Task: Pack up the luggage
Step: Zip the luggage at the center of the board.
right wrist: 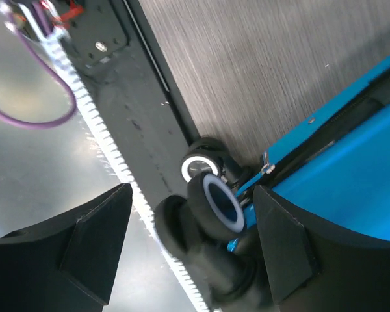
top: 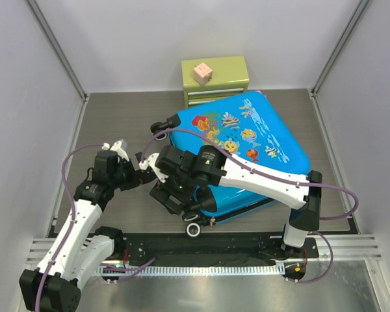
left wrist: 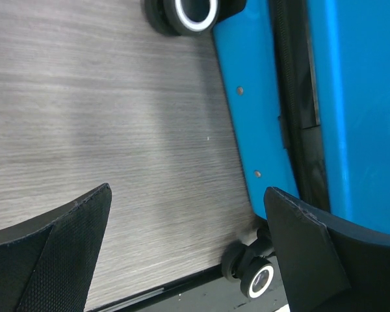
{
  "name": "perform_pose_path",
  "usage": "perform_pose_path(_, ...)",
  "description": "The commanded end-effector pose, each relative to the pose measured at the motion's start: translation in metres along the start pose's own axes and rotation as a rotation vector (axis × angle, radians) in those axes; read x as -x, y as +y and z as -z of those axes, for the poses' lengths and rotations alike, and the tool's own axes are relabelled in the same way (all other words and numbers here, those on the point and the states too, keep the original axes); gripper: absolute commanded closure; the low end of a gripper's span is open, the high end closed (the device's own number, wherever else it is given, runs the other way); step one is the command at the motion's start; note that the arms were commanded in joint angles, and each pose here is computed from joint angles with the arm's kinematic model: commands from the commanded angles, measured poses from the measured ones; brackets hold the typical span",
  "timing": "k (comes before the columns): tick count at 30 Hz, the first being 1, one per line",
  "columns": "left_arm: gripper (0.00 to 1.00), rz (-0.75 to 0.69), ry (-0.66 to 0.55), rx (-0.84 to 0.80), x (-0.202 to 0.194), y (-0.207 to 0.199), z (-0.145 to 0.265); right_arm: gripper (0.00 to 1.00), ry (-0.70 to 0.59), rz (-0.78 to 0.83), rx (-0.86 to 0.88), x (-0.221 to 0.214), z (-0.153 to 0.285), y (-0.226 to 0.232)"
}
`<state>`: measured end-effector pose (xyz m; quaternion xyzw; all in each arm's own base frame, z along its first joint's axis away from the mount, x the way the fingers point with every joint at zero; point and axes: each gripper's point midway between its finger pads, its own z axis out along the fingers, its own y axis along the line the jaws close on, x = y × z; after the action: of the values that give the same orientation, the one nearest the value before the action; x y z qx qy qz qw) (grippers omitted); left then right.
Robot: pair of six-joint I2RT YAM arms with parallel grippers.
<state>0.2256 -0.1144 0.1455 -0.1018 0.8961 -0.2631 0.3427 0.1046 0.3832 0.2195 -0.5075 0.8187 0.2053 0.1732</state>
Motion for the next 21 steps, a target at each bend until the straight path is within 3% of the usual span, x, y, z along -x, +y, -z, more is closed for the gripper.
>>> perform_pose_path(1,0.0,0.001,-0.026,-0.063,0.005,-0.012,-0.006,0.2,-0.152,-0.11,0.026,0.022,0.07,0.022)
perform_pose_path(5,0.0,-0.007,0.013,-0.079,0.0,-0.016,-0.01,0.23,-0.074,-0.137,0.152,-0.005,0.07,0.081)
perform_pose_path(10,0.0,-0.02,-0.002,-0.069,-0.001,-0.016,-0.008,0.22,-0.05,-0.243,0.031,-0.03,0.053,0.097)
perform_pose_path(13,0.0,-0.024,-0.023,-0.046,0.0,-0.014,-0.005,0.2,-0.195,-0.424,-0.059,-0.022,0.049,0.09)
perform_pose_path(15,0.0,-0.027,-0.036,-0.036,0.0,-0.013,-0.004,0.2,-0.329,-0.565,-0.021,-0.009,0.061,0.095)
perform_pose_path(16,0.0,-0.027,-0.042,-0.031,0.001,-0.012,-0.003,0.19,-0.371,-0.6,-0.105,-0.016,0.054,0.078)
perform_pose_path(21,0.0,-0.046,-0.053,-0.044,-0.002,-0.017,0.001,0.19,-0.488,-0.755,-0.305,-0.035,0.053,0.037)
